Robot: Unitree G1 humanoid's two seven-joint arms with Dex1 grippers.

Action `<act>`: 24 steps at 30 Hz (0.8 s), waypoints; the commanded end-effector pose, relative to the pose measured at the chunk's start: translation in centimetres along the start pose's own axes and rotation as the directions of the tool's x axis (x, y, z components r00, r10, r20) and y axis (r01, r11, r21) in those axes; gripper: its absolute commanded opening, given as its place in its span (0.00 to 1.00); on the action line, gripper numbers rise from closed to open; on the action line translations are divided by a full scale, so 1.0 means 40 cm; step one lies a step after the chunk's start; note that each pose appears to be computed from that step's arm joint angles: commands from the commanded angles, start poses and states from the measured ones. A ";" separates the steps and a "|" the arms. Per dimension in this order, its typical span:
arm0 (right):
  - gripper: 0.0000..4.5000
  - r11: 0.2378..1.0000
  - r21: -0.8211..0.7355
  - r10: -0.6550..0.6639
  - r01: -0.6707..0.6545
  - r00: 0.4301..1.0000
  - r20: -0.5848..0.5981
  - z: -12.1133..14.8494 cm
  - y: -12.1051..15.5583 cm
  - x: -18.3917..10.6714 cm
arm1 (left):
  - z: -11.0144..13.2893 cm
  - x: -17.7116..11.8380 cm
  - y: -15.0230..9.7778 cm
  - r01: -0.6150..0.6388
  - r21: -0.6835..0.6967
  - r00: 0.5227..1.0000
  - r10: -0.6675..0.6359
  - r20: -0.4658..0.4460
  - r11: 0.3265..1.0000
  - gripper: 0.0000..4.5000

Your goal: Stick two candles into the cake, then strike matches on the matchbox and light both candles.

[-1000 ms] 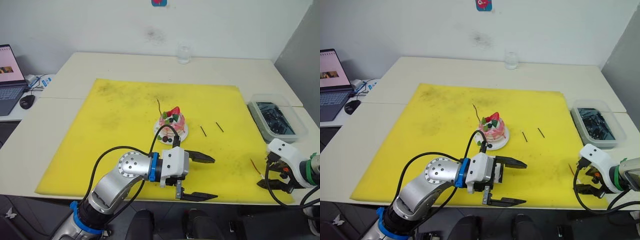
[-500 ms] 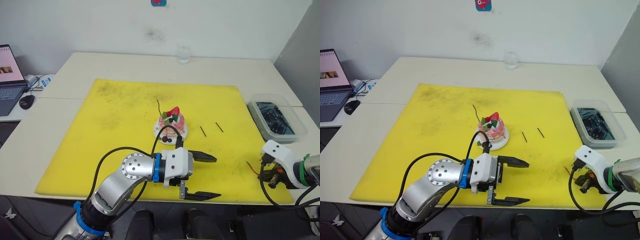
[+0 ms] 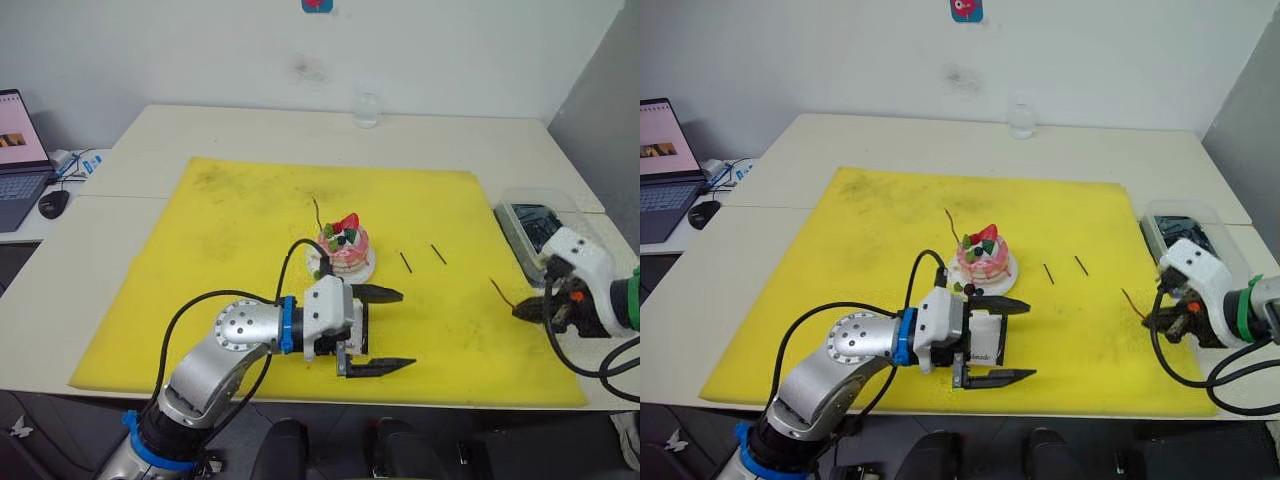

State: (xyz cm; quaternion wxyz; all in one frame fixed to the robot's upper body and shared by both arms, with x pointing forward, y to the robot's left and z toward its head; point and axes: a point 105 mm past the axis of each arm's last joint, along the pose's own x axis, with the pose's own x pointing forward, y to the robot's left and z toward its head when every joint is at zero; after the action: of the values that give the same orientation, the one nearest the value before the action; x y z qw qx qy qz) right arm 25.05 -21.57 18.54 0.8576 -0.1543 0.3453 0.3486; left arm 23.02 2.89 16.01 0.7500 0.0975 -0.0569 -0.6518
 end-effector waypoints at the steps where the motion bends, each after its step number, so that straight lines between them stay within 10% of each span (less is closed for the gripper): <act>1: 0.01 0.996 -0.088 0.019 0.001 0.975 0.222 0.107 0.025 0.015 | 0.035 -0.031 0.015 -0.069 -0.015 0.997 0.070 0.027 0.997 1.00; 12: 0.01 0.993 -0.076 0.016 0.088 0.548 0.837 0.342 0.107 0.184 | 0.043 -0.181 0.070 -0.391 -0.016 0.919 0.389 -0.063 0.920 1.00; 24: 0.01 0.993 -0.064 0.017 0.100 0.410 0.912 0.328 0.152 0.323 | 0.041 -0.226 0.102 -0.428 -0.079 0.904 0.423 -0.070 0.901 1.00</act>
State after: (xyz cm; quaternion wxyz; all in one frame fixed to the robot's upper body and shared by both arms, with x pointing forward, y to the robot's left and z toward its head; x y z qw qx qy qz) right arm 34.12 -4.53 17.74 0.9133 0.0146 -0.1640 0.3726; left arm 25.38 12.01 17.89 0.8801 0.0574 -0.0103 -0.4712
